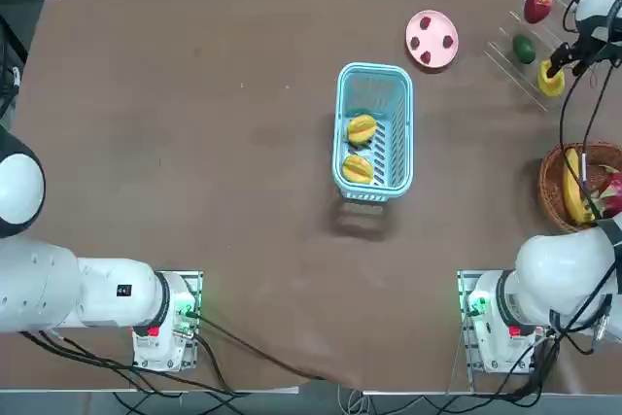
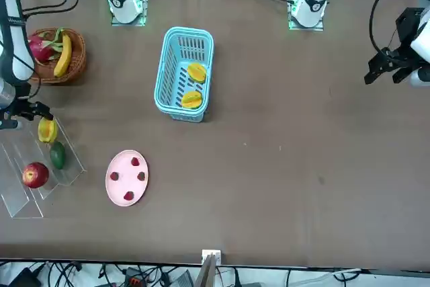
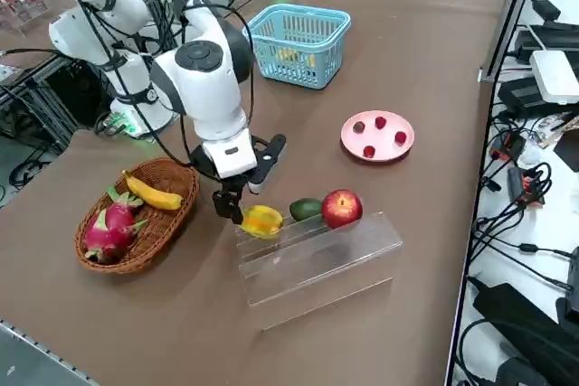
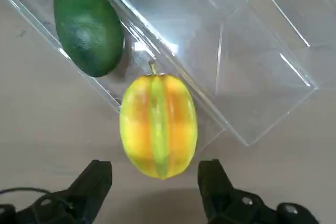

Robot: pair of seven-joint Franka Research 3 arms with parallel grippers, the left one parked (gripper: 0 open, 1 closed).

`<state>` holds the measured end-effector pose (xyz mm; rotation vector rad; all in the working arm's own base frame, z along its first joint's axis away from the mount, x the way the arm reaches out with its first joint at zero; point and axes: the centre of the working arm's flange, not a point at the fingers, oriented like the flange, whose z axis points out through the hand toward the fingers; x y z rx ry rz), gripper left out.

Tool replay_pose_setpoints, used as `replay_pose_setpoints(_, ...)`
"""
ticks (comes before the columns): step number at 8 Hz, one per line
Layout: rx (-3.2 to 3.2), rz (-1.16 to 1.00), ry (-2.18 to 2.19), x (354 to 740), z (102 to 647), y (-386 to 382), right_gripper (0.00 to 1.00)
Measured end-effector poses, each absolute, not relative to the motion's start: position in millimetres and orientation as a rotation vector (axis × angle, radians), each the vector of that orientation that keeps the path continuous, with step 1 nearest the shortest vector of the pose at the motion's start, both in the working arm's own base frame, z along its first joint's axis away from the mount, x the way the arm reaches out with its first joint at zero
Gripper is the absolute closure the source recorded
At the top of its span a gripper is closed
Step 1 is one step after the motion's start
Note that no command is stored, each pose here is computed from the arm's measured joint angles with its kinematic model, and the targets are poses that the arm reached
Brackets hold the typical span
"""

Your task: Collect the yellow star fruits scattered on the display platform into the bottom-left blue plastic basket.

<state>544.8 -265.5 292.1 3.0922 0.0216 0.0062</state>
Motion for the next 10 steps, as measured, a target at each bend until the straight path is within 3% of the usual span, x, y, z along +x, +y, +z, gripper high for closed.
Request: replay_pose_setpoints(10, 3.127, 0.036, -0.105, 541.1, 268.4, -284.6, 0.06)
